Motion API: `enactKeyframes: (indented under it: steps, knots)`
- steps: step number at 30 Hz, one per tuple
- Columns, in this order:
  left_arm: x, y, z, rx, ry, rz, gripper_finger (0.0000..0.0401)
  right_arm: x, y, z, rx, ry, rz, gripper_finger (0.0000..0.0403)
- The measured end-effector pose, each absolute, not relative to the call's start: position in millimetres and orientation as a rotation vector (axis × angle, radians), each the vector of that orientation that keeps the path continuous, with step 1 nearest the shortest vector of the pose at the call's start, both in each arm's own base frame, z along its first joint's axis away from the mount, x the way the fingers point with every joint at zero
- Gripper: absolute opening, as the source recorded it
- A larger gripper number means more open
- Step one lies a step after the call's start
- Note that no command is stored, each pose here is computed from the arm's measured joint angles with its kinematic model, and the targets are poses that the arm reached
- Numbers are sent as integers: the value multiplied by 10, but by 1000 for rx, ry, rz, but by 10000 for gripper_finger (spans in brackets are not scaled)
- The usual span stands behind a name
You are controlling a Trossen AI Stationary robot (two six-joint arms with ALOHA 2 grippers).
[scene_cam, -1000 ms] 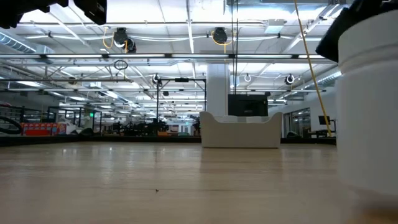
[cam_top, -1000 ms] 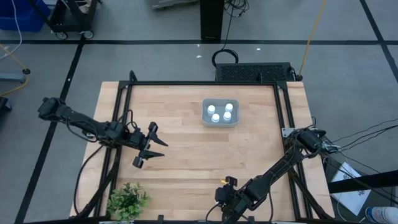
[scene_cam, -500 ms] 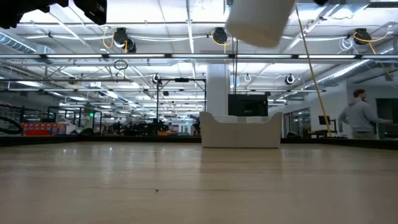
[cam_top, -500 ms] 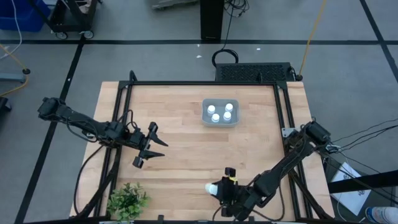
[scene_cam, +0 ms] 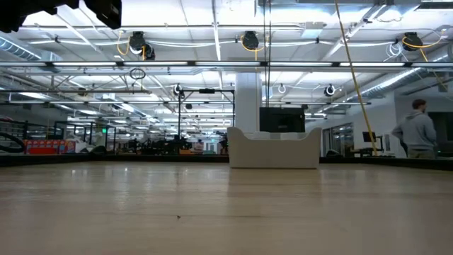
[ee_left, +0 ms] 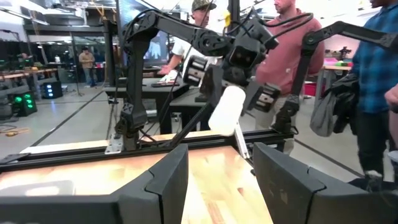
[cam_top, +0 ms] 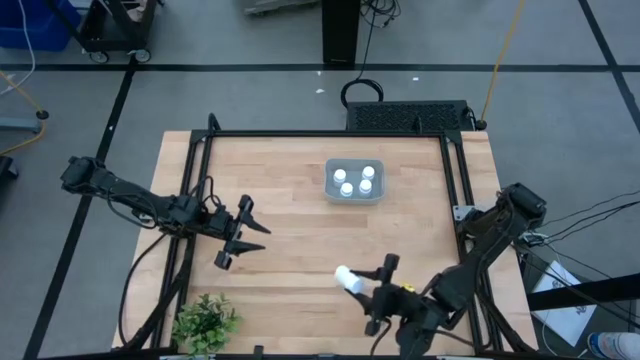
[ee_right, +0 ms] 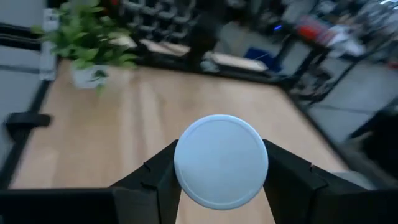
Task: Pick and place pill bottles into a basket
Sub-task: Put the white medicine bottle into the gray bin
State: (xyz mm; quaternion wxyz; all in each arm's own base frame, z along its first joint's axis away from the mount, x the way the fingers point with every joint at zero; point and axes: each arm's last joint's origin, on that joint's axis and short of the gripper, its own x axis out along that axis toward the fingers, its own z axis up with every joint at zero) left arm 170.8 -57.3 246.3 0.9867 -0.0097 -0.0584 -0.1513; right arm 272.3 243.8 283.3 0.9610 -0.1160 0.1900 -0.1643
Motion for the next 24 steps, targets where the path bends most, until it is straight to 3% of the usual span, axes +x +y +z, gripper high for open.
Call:
enactKeyframes:
  steps: [11,19,24]
  knots:
    - [1709,-571,2466,-17,-120,-297,186,2614,2347,2740,-404,228,-650,173]
    - [1709,-571,2464,-17,-118,-297,186,2561,2210,2415,-582,237,-748,173]
    - [1710,-568,2464,-5,-119,-287,186,2598,2056,2326,-583,250,-789,173]
